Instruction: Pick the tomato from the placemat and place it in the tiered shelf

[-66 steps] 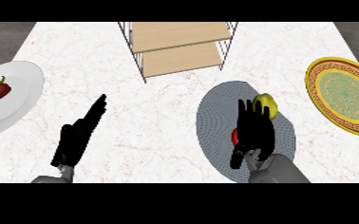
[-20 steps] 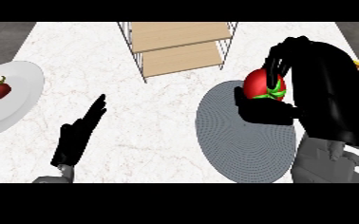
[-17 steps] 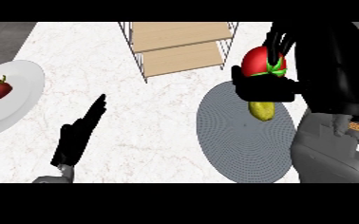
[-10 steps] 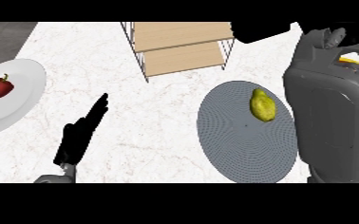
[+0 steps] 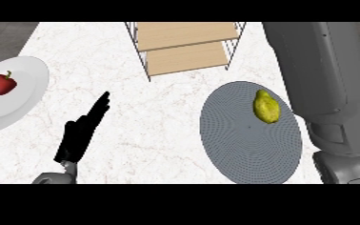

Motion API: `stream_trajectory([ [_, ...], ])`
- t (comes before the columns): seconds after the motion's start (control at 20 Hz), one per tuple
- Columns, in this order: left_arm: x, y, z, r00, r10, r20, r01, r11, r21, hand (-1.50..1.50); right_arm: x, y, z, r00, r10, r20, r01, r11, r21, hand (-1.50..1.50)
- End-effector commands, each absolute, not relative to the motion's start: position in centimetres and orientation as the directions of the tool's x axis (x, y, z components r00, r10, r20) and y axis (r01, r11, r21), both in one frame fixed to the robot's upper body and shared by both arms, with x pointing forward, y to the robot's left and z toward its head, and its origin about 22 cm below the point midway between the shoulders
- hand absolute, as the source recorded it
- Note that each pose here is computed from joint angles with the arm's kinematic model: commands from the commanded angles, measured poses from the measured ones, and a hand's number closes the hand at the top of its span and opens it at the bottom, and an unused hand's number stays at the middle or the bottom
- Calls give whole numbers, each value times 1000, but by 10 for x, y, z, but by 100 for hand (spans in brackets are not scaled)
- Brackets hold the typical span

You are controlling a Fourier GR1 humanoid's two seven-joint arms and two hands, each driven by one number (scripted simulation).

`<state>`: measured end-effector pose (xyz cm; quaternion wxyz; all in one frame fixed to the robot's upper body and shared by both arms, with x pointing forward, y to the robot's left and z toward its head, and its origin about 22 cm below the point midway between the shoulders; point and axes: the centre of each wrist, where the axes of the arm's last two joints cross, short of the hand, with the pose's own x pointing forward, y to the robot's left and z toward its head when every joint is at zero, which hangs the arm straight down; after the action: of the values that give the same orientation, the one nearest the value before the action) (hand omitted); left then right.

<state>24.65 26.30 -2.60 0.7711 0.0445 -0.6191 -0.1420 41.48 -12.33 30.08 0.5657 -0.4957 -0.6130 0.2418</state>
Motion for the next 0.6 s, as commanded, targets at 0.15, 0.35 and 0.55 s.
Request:
stream_trajectory([
  [0.15,243,263,-22,184,-282,941,181,951,250,0,456,-119,284,105,909,404,256,368,-894,150],
  [0.35,250,255,-30,191,-268,944,172,956,237,0,465,-104,262,128,910,395,202,366,-908,150],
  [0.55,258,259,-26,184,-286,941,200,948,249,0,466,-87,243,124,917,378,115,365,-924,150],
])
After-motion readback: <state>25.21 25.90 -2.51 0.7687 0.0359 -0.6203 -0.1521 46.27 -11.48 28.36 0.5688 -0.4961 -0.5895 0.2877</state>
